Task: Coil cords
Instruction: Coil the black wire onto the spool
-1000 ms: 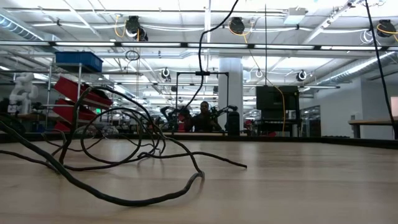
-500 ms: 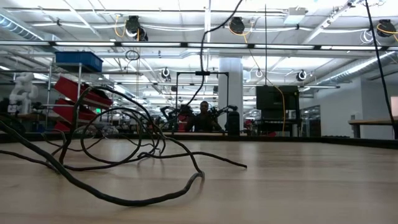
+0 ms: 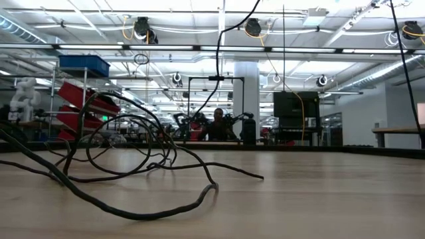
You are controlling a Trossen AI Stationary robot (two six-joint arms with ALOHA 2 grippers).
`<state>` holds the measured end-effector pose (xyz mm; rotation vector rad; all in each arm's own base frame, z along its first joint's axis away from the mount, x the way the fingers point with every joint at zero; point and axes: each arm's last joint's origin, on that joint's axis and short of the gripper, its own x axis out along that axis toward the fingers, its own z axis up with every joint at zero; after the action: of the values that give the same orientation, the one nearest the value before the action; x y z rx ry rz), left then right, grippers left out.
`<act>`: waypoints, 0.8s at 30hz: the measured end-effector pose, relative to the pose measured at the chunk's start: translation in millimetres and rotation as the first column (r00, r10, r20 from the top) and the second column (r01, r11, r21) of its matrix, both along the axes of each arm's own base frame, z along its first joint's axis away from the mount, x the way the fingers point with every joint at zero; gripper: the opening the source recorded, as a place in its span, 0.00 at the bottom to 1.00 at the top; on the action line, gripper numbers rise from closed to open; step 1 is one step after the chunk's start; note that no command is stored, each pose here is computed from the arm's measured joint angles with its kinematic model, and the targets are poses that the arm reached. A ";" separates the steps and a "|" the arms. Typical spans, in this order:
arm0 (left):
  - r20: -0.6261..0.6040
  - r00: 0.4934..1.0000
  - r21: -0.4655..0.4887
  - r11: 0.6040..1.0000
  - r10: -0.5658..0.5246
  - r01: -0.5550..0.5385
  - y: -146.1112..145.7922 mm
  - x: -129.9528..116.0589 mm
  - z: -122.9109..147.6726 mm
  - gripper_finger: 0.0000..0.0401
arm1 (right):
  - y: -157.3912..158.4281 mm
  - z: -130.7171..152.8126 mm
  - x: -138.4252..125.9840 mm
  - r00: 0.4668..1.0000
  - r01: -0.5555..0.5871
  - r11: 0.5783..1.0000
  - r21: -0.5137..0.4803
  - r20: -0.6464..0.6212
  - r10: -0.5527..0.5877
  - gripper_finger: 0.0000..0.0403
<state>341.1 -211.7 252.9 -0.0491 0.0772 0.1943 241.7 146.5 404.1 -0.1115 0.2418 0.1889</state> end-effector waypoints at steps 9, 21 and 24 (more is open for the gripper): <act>-0.005 0.999 -0.019 0.999 0.036 -0.036 12.0 7.8 -2.2 0.29 | 0.0 0.0 0.0 1.000 0.000 1.000 0.001 0.000 0.000 0.00; -0.002 0.999 -0.013 0.998 0.055 -0.055 16.6 10.3 -1.9 0.19 | -0.1 0.6 0.1 1.000 0.002 1.000 -0.003 0.004 -0.002 0.00; -0.004 0.999 -0.011 0.999 0.053 -0.053 18.8 11.8 -2.1 0.10 | 0.1 0.7 0.3 1.000 0.003 1.000 0.000 0.006 -0.003 0.00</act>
<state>352.9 -192.9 250.8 -0.0620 0.0811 0.2473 242.0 146.6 404.7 -0.1116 0.2361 0.1859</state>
